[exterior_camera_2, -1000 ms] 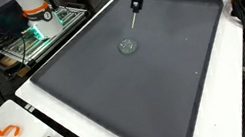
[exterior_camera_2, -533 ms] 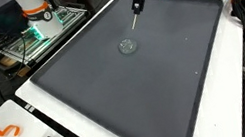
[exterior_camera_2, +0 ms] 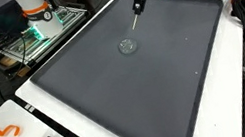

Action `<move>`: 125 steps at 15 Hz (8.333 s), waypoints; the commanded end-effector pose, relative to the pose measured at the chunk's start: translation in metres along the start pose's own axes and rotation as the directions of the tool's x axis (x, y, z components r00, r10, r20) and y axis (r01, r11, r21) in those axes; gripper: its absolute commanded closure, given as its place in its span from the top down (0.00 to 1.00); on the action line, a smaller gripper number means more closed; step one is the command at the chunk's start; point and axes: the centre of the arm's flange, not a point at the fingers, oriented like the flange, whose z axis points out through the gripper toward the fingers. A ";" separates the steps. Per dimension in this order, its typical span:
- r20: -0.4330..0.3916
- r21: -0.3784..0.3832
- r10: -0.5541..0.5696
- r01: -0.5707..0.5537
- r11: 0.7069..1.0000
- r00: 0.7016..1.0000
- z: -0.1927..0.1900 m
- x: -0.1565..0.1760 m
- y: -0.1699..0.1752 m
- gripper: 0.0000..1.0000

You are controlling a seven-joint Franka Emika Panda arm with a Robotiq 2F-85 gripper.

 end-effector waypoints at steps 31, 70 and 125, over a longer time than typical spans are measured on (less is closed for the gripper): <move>-0.106 0.660 0.020 0.056 0.749 0.994 0.082 -0.039 0.176 0.03; -0.304 0.890 0.085 0.251 0.380 0.949 0.186 -0.046 0.247 0.03; -0.226 0.676 -0.039 0.186 0.713 0.973 0.082 -0.023 0.224 0.03</move>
